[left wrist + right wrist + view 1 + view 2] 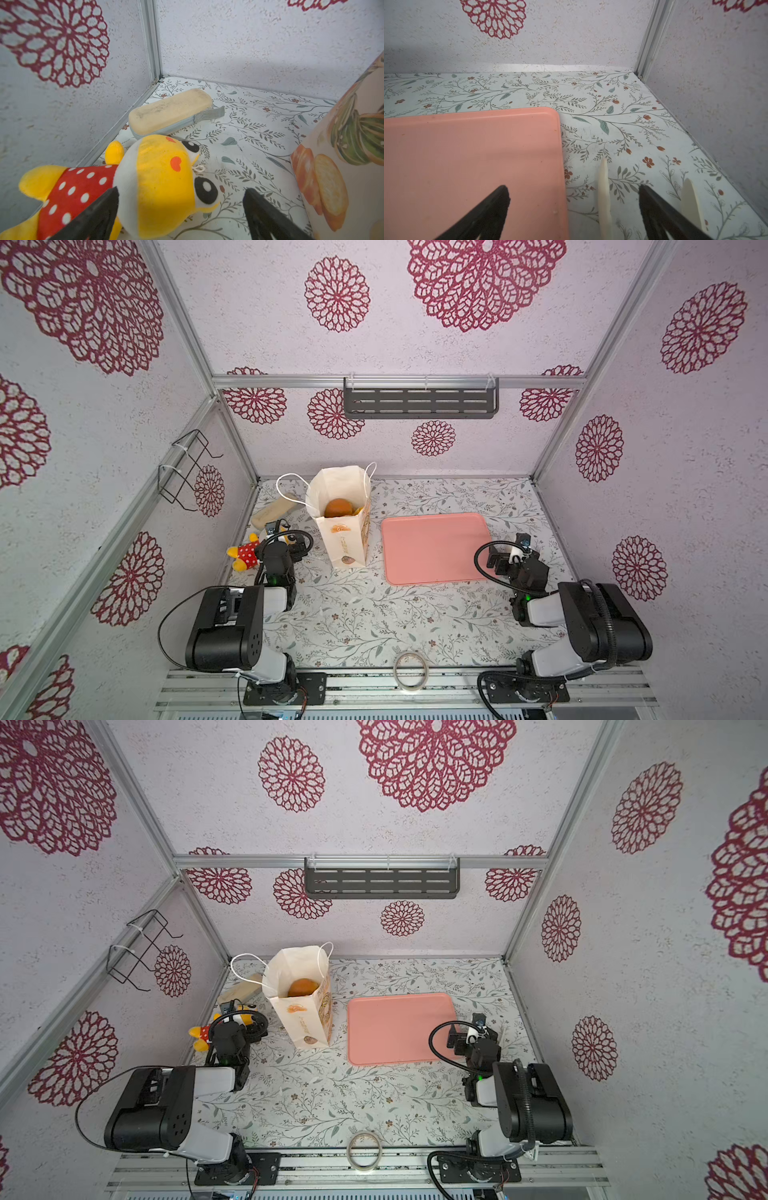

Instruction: Take the fake bread out of the paper bag

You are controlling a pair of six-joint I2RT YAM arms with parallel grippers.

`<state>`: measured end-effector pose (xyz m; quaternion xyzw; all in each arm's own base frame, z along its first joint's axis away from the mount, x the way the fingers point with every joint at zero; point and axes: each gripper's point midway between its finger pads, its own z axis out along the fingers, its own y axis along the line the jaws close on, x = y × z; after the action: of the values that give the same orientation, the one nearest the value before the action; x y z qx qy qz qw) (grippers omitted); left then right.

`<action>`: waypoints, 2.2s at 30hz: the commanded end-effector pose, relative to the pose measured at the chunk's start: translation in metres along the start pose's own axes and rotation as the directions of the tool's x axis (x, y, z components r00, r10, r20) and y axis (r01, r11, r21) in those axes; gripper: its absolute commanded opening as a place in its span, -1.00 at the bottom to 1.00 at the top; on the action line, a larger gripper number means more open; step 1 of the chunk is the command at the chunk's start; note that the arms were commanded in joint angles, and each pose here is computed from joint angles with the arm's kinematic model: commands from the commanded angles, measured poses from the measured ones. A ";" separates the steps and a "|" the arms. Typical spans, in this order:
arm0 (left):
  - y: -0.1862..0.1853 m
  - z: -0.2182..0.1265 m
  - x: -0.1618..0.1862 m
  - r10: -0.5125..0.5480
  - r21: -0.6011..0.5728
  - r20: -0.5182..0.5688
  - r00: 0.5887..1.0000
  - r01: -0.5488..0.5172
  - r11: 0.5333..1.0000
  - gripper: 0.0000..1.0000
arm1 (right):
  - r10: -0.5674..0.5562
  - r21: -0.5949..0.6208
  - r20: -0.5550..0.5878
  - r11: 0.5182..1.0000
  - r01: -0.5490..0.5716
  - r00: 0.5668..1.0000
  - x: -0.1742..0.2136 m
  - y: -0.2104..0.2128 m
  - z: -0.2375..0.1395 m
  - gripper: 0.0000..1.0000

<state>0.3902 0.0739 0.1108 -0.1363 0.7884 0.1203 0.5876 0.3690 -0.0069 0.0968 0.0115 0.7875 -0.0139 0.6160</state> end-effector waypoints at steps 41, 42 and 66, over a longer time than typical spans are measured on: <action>0.037 -0.052 -0.065 -0.221 -0.219 -0.086 0.971 0.199 0.955 0.95 | 0.459 0.372 -0.039 0.831 -0.413 0.888 -0.079 -0.072 -0.073 0.98; 0.038 -0.058 -0.064 -0.249 -0.226 -0.106 0.963 0.220 0.949 0.95 | 0.484 0.381 -0.083 0.823 -0.421 0.871 -0.076 -0.071 -0.080 0.98; 0.017 -0.202 -0.074 -0.405 0.136 -0.156 0.901 0.426 0.894 0.95 | 0.652 0.561 -0.643 0.758 -0.333 0.403 0.070 -0.042 -0.122 0.78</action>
<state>0.2234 0.0261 0.2515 -0.2600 0.7709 -0.0889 0.5746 0.2198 -0.0349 0.0478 0.3546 0.9248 0.0572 0.1250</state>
